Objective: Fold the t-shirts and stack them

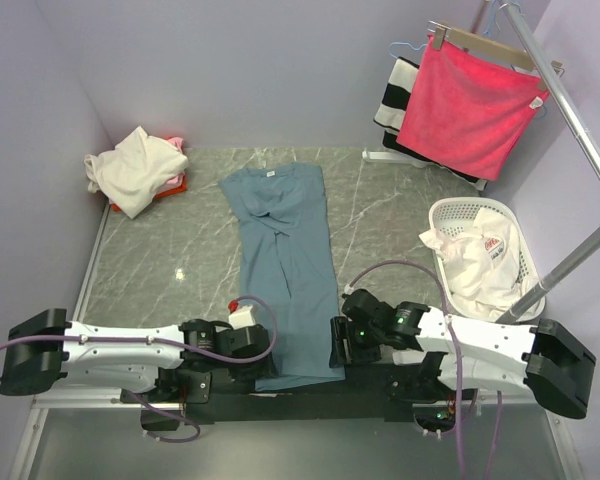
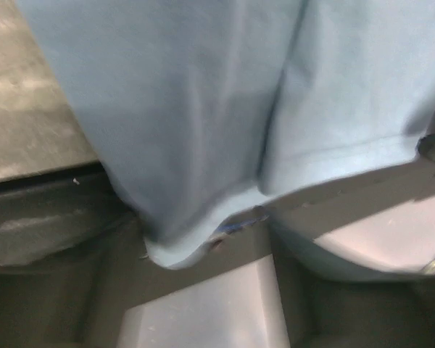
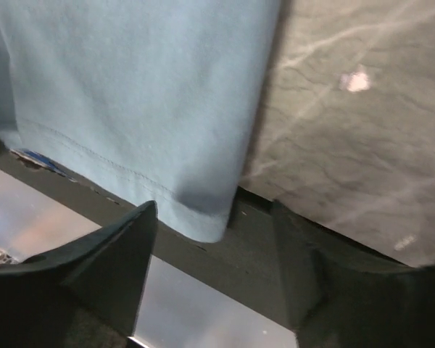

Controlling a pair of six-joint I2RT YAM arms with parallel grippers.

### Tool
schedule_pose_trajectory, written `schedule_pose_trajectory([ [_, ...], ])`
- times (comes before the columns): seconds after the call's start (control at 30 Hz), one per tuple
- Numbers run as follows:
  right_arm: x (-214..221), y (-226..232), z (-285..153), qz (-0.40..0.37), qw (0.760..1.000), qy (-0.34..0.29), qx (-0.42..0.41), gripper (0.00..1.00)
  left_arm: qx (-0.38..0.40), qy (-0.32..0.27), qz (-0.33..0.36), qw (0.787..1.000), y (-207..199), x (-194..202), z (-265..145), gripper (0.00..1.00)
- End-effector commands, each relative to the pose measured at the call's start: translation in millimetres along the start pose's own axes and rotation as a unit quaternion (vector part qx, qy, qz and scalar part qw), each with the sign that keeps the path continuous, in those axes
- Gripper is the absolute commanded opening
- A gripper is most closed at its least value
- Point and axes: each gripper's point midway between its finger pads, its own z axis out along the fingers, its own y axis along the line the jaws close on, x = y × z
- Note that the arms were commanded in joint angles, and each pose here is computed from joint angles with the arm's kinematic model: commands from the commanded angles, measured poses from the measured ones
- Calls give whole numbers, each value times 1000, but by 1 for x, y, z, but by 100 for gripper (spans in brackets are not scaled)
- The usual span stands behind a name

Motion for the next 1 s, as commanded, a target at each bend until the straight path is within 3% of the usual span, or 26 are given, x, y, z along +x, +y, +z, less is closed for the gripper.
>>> schedule_pose_trajectory([
  [0.0,-9,14,8,-15,1000,-10,-21,60,-25,-36,-21,999,18,-10,11,46],
  [0.03,-9,15,9,-16,1000,-7,-20,54,-22,-39,-22,999,16,-11,10,37],
  [0.07,-9,14,9,-21,1000,-7,-18,45,-24,-43,-22,999,17,-12,9,18],
  [0.13,-15,15,8,-27,999,-18,-13,37,-15,-58,-23,998,12,-18,5,2],
  [0.23,-29,26,-3,-45,998,-47,-23,21,1,-90,-20,996,1,-32,-4,1],
  [0.27,-37,25,-6,-52,996,-65,-14,9,5,-102,-18,995,-2,-37,-8,1],
  [0.33,-53,38,-19,-63,993,-99,-24,0,10,-140,-5,990,-12,-52,-19,1],
  [0.63,-122,64,-65,-95,972,-214,-12,0,29,-239,13,971,-53,-117,-55,1],
  [0.97,-208,46,-64,-101,965,-243,13,0,14,-304,-6,953,-50,-219,-49,1],
])
